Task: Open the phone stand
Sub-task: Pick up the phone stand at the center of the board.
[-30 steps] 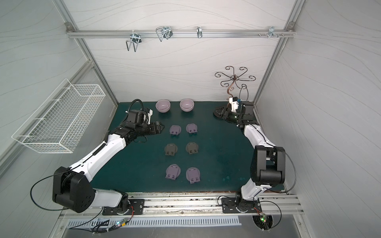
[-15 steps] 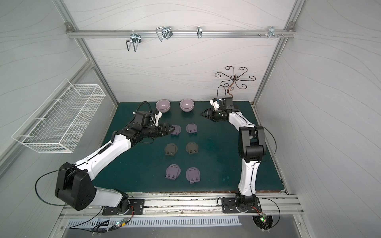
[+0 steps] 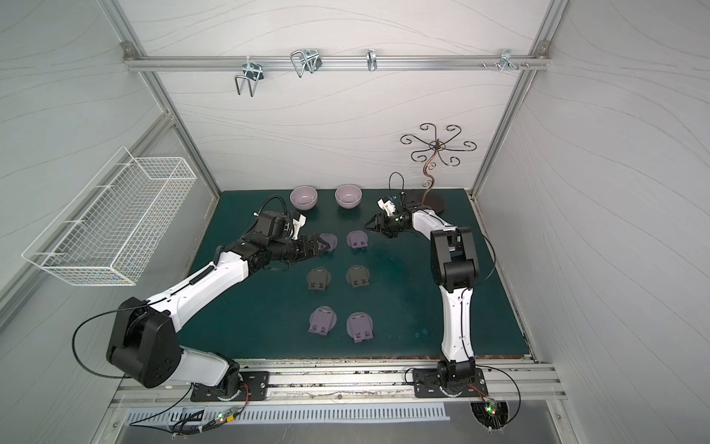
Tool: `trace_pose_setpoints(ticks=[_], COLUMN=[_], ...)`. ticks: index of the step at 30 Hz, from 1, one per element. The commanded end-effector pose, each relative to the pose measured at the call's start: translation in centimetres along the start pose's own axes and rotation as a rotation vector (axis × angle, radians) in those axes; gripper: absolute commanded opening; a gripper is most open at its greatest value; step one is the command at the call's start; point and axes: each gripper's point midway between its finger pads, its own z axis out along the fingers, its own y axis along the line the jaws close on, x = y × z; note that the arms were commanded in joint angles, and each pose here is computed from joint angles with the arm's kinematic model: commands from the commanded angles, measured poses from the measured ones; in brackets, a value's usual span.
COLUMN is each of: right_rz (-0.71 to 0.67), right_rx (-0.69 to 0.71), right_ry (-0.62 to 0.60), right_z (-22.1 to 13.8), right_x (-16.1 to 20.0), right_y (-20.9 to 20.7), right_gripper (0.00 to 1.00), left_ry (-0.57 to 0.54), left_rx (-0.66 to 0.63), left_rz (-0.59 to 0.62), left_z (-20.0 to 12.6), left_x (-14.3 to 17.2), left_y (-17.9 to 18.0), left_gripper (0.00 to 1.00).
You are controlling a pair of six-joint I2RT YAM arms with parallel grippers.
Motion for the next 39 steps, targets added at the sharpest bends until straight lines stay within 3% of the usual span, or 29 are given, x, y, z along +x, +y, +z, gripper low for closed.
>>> trace_pose_setpoints(ticks=[1, 24, 39], right_rz=[0.009, 0.032, 0.046], right_rx=[-0.014, -0.037, -0.091], right_ry=[0.037, 0.112, 0.151], right_z=[1.2, 5.2, 7.3], right_x=[0.6, 1.1, 1.2], right_y=[-0.5, -2.7, -2.9], right_gripper=[0.54, 0.52, 0.44], left_ry=[-0.008, 0.013, 0.034], left_rx=[0.046, 0.102, 0.086], left_rz=[0.005, -0.028, -0.036], left_z=[0.3, 1.0, 1.8], left_x=[-0.6, -0.4, 0.0], left_y=[-1.2, -1.8, -1.0], left_gripper=[0.89, 0.87, 0.87])
